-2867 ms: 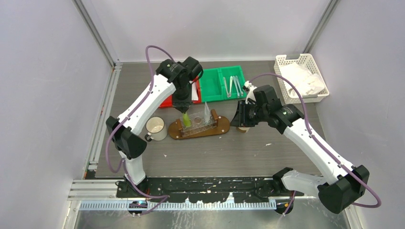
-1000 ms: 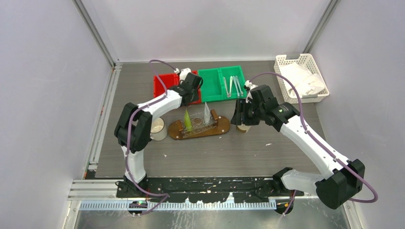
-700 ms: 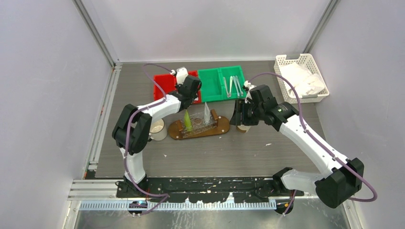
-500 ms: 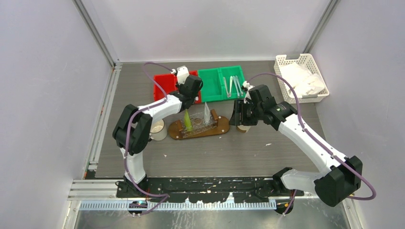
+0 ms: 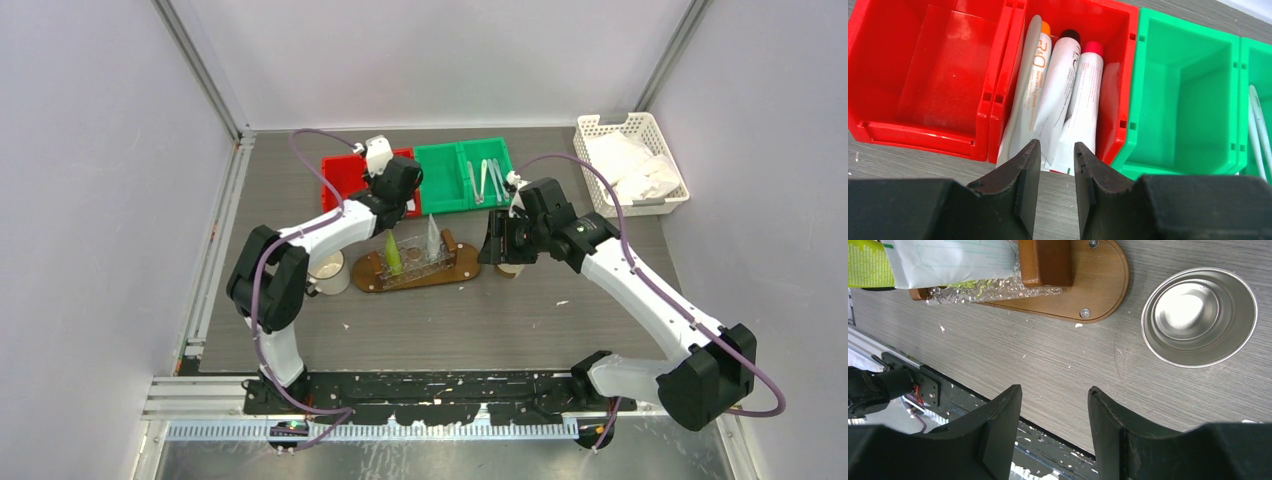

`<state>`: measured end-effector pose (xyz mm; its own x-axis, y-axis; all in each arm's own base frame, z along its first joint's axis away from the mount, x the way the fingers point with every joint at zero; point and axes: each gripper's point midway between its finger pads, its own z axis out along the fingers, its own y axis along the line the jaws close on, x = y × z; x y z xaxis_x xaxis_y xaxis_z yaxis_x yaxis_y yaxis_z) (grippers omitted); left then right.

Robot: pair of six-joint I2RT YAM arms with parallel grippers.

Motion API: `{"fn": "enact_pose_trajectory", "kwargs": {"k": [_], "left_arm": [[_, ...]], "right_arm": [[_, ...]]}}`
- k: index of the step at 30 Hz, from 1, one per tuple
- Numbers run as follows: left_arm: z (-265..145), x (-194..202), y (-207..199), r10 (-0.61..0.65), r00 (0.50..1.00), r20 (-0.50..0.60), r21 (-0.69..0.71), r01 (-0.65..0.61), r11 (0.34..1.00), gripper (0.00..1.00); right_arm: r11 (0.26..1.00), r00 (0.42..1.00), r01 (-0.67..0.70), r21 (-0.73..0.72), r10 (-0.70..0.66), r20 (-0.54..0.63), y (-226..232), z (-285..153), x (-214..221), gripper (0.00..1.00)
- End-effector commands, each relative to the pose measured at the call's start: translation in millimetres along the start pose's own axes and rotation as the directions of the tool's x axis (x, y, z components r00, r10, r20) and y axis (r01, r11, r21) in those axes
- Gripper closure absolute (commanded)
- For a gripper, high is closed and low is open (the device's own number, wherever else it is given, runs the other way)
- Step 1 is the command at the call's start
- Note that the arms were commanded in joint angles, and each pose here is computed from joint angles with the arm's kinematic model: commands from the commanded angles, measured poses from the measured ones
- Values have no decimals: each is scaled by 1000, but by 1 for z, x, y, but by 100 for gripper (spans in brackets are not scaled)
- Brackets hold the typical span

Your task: Prepare toiletry sets of a toothbrush and toothpaste on the tray

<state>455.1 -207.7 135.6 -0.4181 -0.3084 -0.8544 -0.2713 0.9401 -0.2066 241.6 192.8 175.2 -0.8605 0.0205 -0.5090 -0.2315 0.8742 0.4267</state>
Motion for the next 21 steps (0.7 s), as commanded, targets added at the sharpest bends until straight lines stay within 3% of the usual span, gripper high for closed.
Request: {"fn": "enact_pose_trajectory", "kwargs": {"k": [1,12,16,17,18,21], "left_arm": [[-15,-22,0,-48,998,45,-12,49,999,67],[2,2,0,-19,1000,-1,-60,19,998,63],[10,6,-3,-12,1000,-9,-66,12,998,51],[12,8,-3,-10,1000,-13,-71,9,997,48],[13,9,-4,-8,1000,-14,-70,7,998,46],[17,9,-5,-6,1000,-13,-77,5,997,45]], "right_arm": [[999,1000,-3,-33,3,24,7,0,-7,43],[999,1000,-5,-32,5,13,6,4,-6,43],[1000,1000,-3,-27,4,17,6,3,-7,26],[1000,1000,-3,-29,3,18,6,2,-7,12],[999,1000,-2,-32,2,21,7,1,-7,5],[1000,1000,-1,-30,2,30,6,0,-8,4]]}}
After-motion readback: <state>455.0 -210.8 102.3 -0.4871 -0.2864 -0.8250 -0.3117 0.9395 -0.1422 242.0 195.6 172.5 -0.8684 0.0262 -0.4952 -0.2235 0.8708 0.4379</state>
